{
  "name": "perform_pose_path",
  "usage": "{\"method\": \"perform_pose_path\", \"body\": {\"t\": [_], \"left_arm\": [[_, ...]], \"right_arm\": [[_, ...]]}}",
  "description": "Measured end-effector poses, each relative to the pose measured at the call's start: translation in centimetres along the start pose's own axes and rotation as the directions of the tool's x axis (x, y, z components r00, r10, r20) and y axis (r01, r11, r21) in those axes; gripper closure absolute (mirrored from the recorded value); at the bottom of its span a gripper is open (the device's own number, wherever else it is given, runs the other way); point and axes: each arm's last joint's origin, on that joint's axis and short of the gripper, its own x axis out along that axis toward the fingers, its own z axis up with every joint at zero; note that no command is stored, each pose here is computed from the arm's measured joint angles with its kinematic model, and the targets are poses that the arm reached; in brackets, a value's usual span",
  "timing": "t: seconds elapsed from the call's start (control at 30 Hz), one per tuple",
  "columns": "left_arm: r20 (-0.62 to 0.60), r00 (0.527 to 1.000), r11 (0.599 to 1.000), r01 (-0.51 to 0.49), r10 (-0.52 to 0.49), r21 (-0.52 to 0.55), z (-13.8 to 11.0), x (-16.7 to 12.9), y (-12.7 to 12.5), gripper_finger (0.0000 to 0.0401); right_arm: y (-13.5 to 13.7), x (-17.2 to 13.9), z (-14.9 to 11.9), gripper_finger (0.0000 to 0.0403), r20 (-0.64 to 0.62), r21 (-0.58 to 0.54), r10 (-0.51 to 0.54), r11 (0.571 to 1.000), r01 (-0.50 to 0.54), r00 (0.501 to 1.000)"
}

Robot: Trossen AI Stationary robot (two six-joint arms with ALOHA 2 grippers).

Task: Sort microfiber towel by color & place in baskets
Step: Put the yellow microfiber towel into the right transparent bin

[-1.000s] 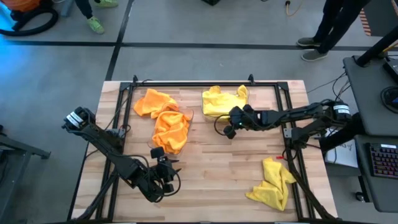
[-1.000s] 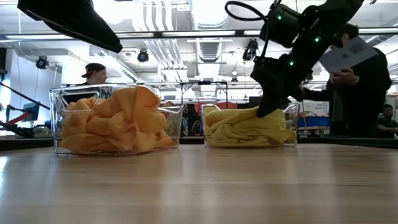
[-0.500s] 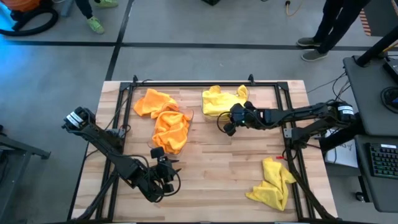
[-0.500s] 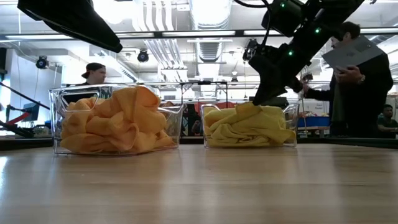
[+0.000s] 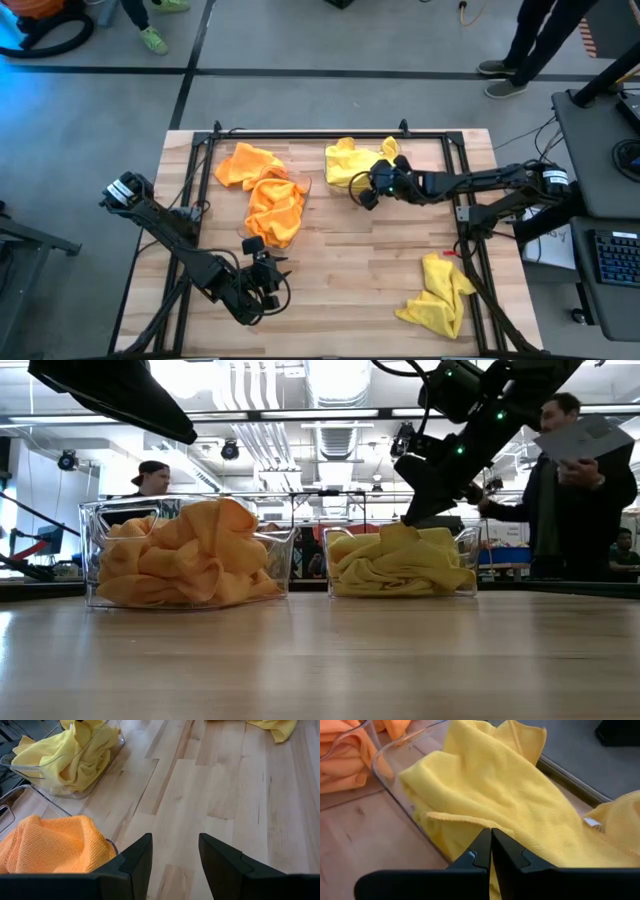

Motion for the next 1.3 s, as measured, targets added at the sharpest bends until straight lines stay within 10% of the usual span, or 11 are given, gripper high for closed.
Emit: {"method": "perform_pose_path", "body": {"t": [1.3], "left_arm": [[0.001, 1.000, 1.000, 0.001, -0.001, -0.003, 0.01, 0.00, -0.01, 0.0255]], "right_arm": [[-0.65, 0.37, -0.14, 0.0394, -0.009, -0.010, -0.022, 1.000, 0.022, 1.000]]}}
